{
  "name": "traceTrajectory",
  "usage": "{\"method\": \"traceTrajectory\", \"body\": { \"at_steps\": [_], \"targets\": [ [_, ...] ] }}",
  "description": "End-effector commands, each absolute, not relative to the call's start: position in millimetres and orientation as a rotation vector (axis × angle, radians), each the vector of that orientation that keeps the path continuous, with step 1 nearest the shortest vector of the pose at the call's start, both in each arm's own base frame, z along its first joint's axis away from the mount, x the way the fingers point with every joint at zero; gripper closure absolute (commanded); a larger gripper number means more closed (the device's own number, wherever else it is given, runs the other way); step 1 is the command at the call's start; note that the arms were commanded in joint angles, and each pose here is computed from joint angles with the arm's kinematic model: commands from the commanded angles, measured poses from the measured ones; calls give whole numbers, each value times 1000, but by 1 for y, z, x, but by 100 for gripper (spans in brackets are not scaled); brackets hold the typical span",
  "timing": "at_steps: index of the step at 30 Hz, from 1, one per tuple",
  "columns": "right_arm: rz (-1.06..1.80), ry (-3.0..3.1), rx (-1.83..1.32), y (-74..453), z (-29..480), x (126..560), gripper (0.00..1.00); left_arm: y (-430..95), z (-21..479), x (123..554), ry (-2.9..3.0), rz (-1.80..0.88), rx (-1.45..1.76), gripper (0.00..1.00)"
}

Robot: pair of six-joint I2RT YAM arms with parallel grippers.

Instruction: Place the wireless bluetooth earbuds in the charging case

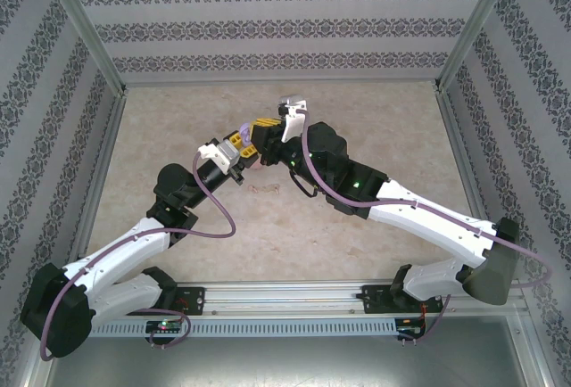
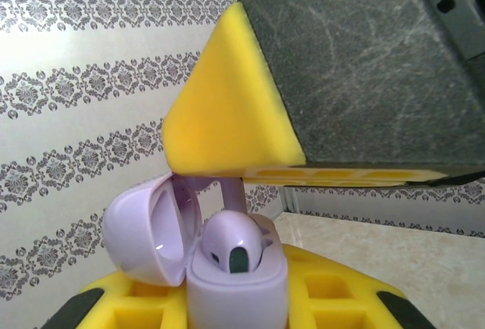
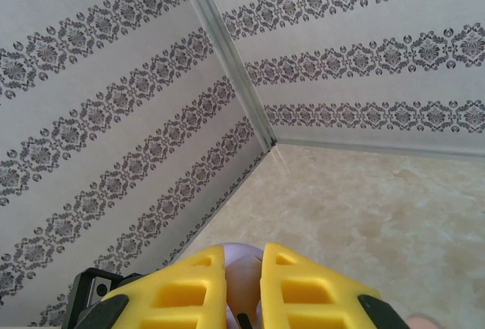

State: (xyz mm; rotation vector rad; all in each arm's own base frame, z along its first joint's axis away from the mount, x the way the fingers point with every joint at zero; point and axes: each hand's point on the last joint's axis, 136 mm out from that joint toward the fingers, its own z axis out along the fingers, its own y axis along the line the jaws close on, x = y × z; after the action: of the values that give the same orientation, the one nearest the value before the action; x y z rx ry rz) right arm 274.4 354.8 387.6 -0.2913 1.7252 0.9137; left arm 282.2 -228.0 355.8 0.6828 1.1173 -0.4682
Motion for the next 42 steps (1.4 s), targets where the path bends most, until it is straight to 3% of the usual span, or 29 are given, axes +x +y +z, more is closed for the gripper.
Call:
{"method": "traceTrajectory", "body": {
  "at_steps": [1, 10, 16, 42],
  "targets": [
    [885, 1927, -432, 371, 319, 260, 86, -219, 423, 266, 923, -471, 599, 100],
    [869, 1930, -453, 373, 317, 259, 85, -220, 423, 269, 937, -476, 591, 100],
    [828, 1920, -397, 368, 330, 268, 73, -223, 420, 270, 947, -492, 600, 100],
    [898, 1861, -140, 335, 380, 295, 48, -229, 396, 285, 1030, -504, 598, 100]
  ]
}}
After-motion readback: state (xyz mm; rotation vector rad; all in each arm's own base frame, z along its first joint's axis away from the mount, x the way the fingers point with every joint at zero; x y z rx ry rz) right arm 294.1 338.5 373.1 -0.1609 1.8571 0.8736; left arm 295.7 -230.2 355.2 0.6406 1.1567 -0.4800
